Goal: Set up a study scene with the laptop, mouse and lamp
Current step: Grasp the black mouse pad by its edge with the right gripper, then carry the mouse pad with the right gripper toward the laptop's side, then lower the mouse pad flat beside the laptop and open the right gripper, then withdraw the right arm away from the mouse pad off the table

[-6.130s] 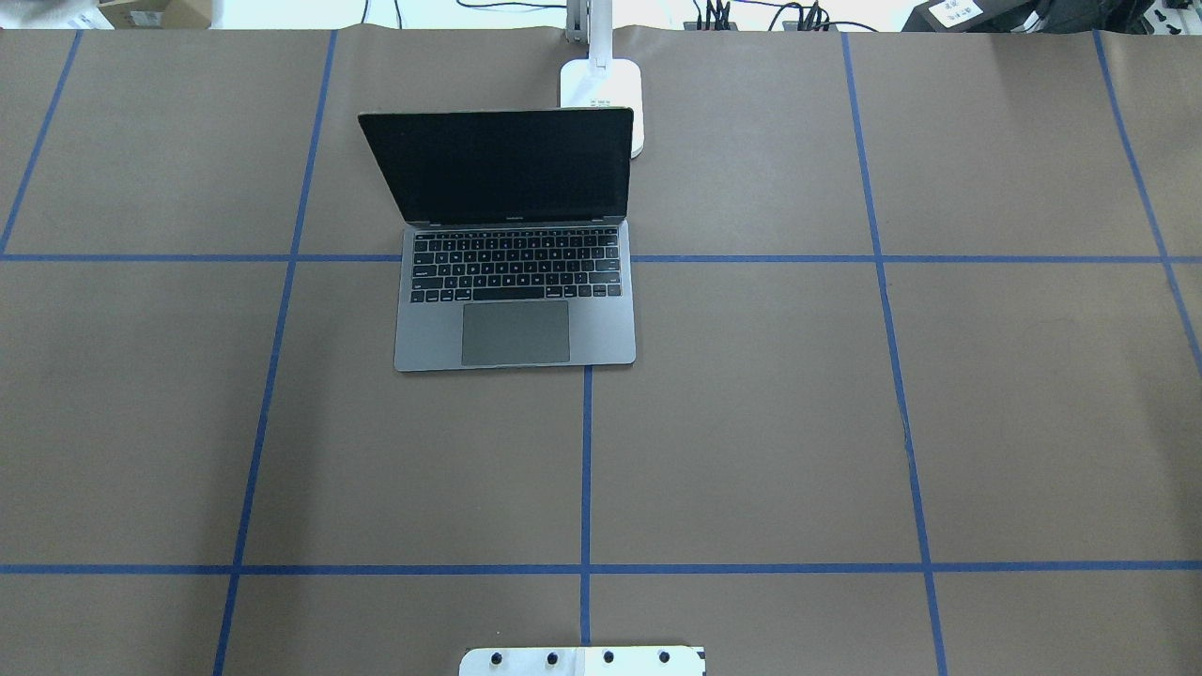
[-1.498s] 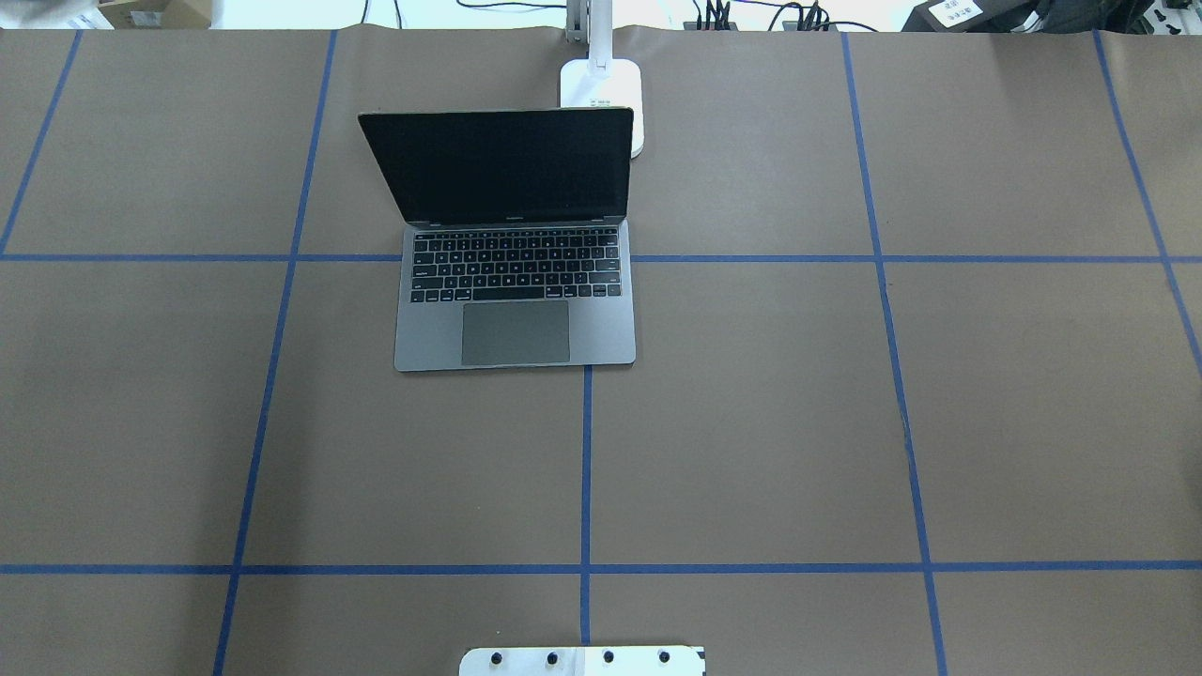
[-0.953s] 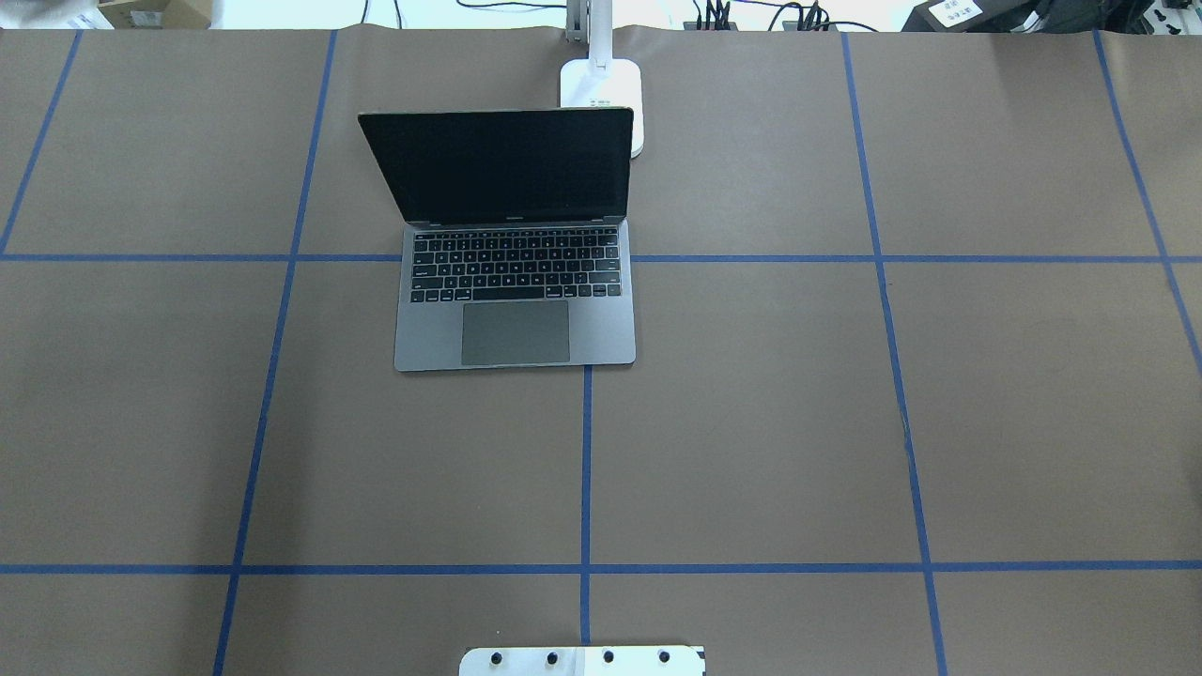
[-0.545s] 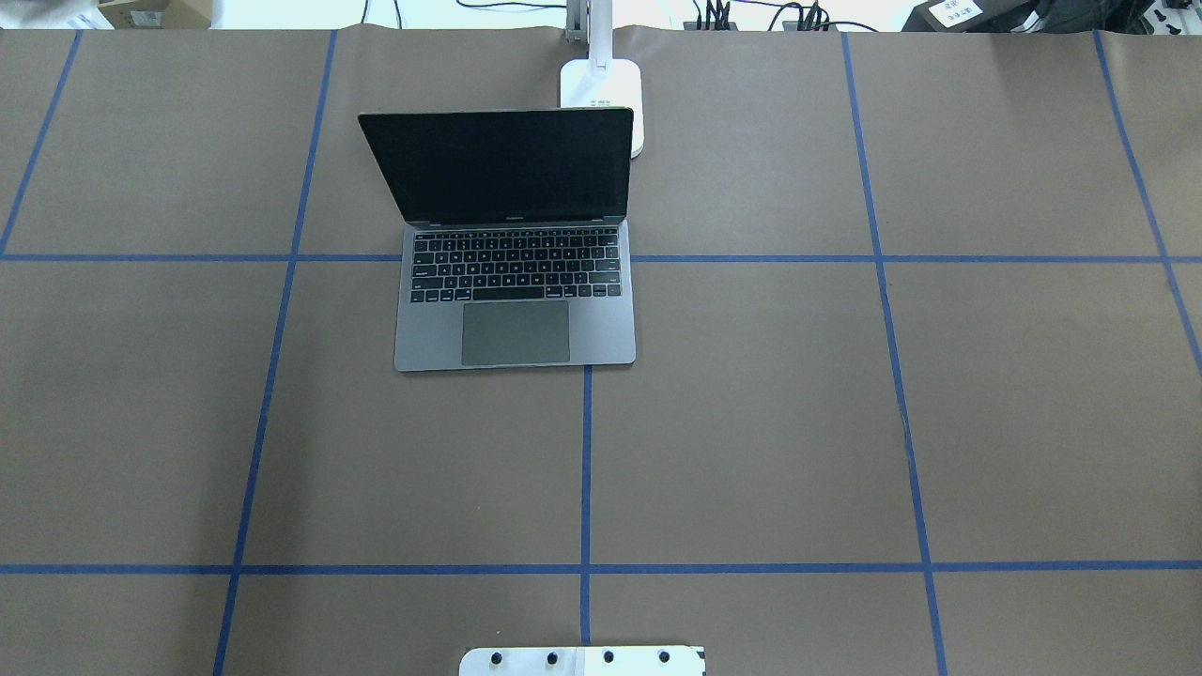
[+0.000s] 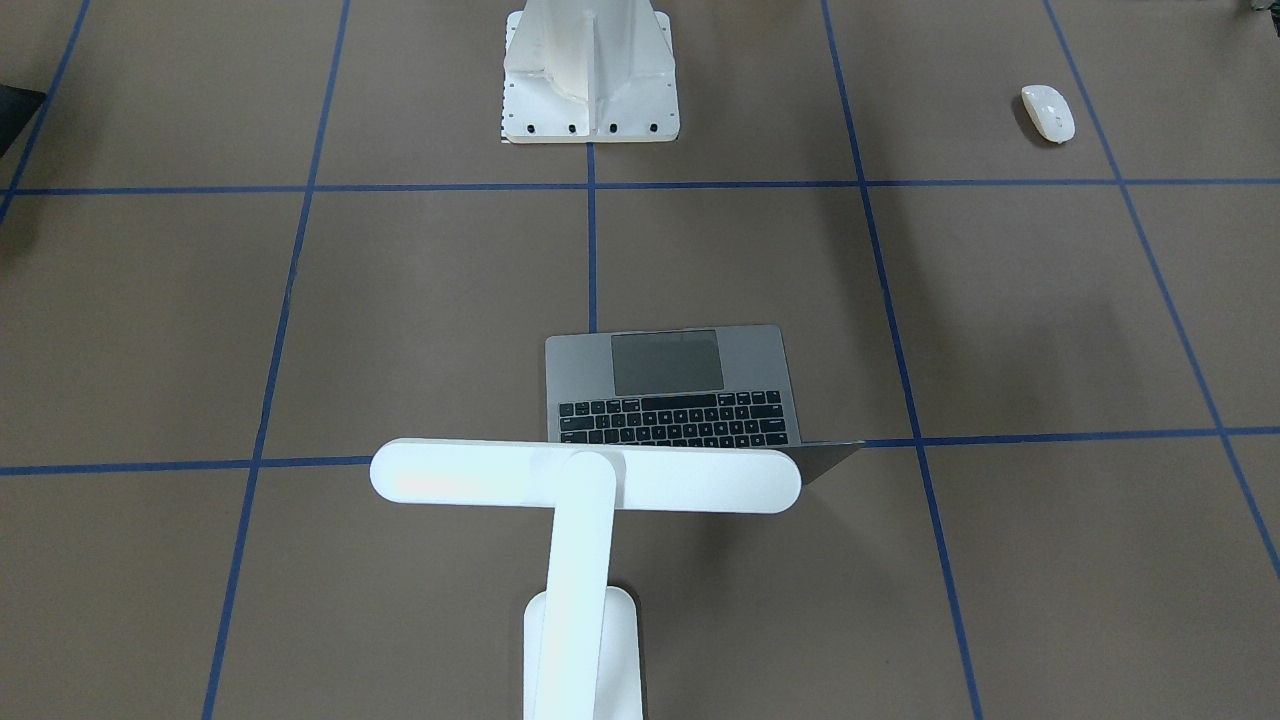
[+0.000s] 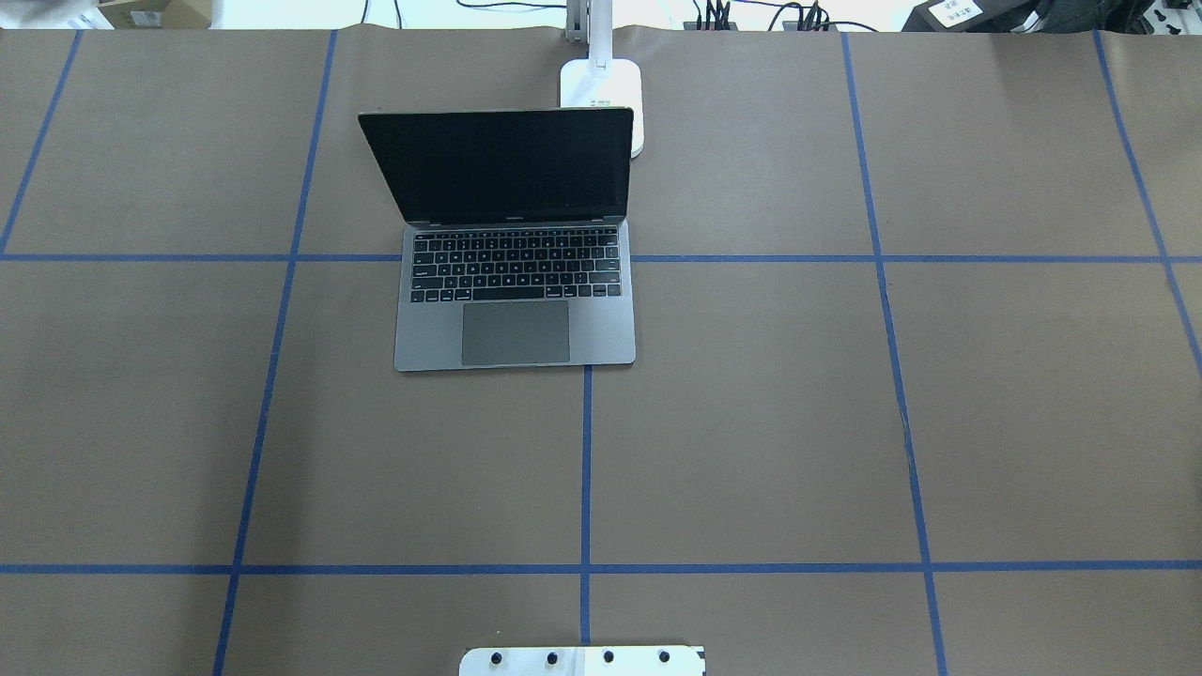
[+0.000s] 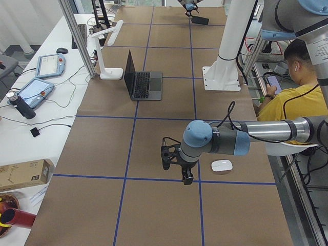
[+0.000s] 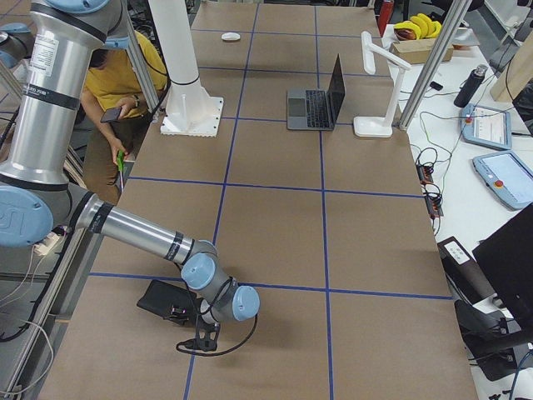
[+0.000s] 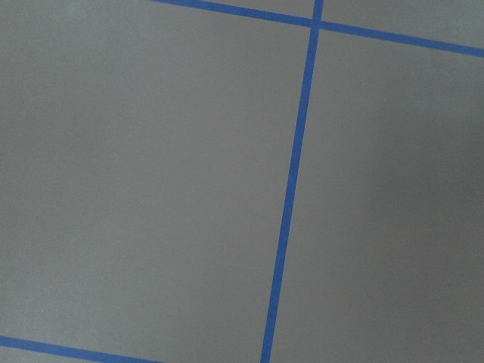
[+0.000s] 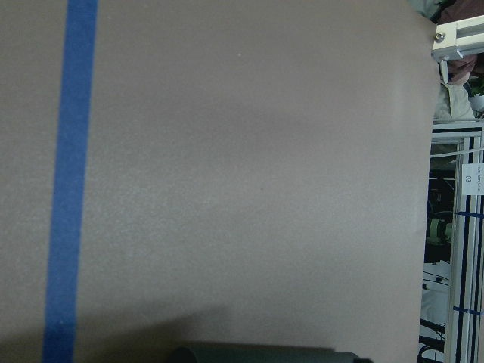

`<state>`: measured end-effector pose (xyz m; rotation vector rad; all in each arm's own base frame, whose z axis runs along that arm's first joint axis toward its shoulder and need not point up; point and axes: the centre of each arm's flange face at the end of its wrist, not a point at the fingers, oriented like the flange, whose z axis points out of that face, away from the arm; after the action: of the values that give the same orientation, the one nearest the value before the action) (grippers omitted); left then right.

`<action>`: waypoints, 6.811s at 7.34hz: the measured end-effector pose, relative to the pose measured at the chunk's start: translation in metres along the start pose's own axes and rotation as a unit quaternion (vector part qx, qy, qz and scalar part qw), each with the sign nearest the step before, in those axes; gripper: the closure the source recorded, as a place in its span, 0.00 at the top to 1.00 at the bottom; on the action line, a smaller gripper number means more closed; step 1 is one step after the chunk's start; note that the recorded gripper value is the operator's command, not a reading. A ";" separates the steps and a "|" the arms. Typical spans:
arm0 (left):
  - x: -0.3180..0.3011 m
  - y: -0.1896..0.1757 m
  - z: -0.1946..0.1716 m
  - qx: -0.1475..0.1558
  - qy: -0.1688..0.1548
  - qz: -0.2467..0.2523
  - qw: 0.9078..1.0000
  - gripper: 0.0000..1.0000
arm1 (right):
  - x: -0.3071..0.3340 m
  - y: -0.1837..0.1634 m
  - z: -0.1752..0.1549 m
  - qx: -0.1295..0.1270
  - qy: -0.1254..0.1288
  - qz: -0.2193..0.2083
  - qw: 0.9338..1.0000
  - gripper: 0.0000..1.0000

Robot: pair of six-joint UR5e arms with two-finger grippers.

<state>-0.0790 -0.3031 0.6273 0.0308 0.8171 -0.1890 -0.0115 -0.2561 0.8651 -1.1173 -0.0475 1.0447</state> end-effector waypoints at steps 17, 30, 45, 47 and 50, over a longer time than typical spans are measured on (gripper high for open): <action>-0.007 -0.003 0.007 -0.006 -0.002 -0.007 1.000 1.00 | -0.093 0.449 -0.320 0.010 -0.209 -0.082 0.974 0.00; -0.006 -0.004 0.006 -0.005 0.001 -0.007 1.000 1.00 | -0.235 0.625 -0.286 0.054 -0.351 -0.067 0.932 0.00; 0.034 -0.039 -0.013 0.042 0.014 0.059 0.997 1.00 | -0.158 0.556 -0.290 0.194 -0.404 -0.363 0.817 1.00; 0.050 -0.043 -0.003 0.031 0.014 0.089 0.995 1.00 | -0.125 0.472 -0.313 0.246 -0.360 -0.462 0.772 1.00; 0.068 -0.036 0.016 0.014 0.025 0.125 0.992 1.00 | -0.062 0.327 -0.321 0.313 -0.291 -0.564 0.706 1.00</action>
<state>-0.0288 -0.3506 0.5903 0.1635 0.8534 0.0383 -0.0983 -0.5139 0.4907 0.0382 -0.7426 0.1661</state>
